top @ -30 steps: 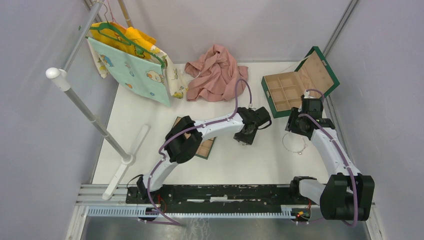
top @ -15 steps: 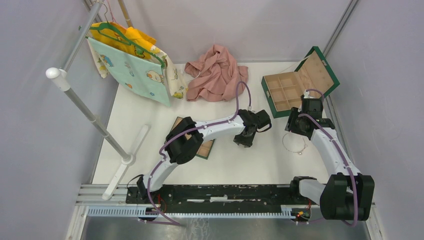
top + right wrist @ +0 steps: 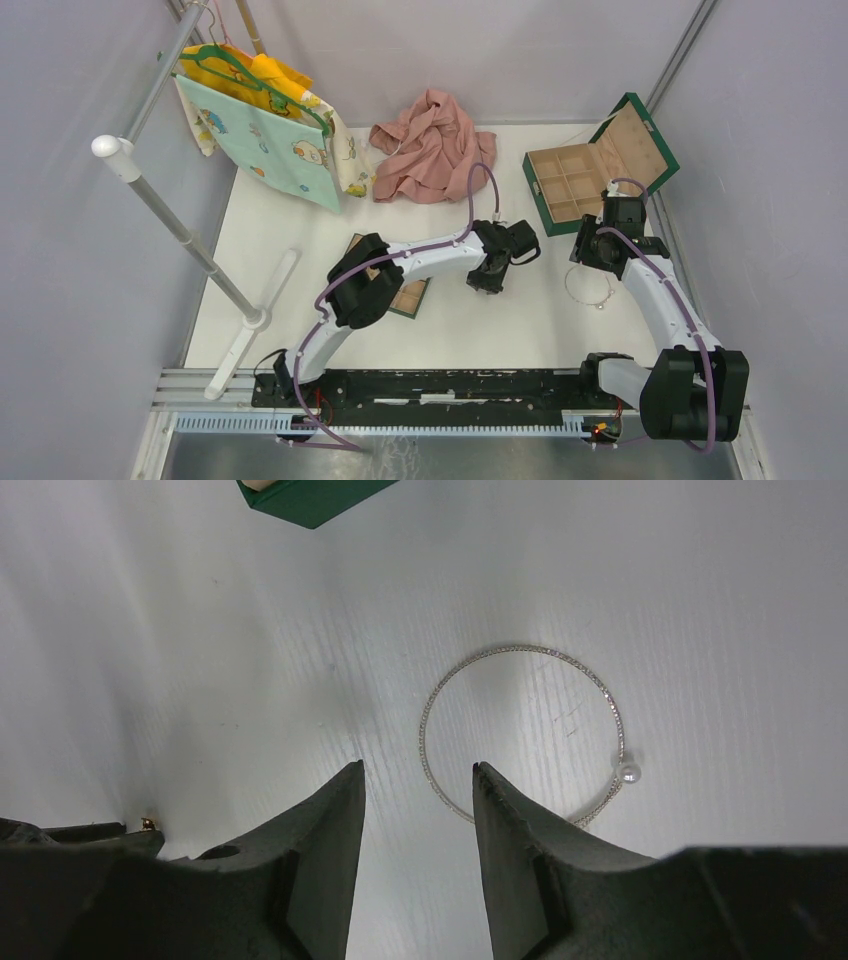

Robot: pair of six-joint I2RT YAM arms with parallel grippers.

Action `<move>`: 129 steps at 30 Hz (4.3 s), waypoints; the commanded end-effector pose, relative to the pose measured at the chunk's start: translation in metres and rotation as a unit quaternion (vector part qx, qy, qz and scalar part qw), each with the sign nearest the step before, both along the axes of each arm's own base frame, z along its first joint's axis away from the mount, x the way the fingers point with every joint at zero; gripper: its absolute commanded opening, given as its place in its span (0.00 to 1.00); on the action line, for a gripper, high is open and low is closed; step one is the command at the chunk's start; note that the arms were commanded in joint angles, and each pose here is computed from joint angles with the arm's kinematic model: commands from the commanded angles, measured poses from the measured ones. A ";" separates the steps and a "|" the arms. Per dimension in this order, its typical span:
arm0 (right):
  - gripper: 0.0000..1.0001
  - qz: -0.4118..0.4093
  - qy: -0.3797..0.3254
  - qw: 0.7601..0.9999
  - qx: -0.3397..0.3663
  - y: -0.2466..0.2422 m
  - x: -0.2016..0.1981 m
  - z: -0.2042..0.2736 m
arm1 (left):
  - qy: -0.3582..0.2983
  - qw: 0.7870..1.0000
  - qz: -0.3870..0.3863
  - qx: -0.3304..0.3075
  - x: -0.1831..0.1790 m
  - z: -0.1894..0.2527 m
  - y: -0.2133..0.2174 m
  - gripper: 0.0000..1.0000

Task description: Organize the mixed jewelry

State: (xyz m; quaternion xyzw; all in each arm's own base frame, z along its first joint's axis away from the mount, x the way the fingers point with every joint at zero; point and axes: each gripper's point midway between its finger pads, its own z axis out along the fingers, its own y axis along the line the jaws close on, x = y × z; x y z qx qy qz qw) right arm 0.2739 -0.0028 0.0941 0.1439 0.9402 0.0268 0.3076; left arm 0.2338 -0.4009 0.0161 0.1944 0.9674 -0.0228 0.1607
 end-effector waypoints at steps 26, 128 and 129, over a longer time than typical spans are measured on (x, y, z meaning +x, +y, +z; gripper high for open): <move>0.49 0.011 -0.032 0.999 0.011 0.005 0.014 0.016 | -0.008 0.997 -0.068 0.018 0.012 -0.014 0.004 0.28; 0.53 0.021 -0.066 0.997 0.039 0.023 0.055 0.022 | -0.047 0.989 0.134 0.030 0.035 0.043 0.196 0.46; 0.54 0.022 -0.065 0.997 0.033 0.021 0.055 0.023 | -0.050 0.990 0.130 0.027 0.036 0.047 0.195 0.46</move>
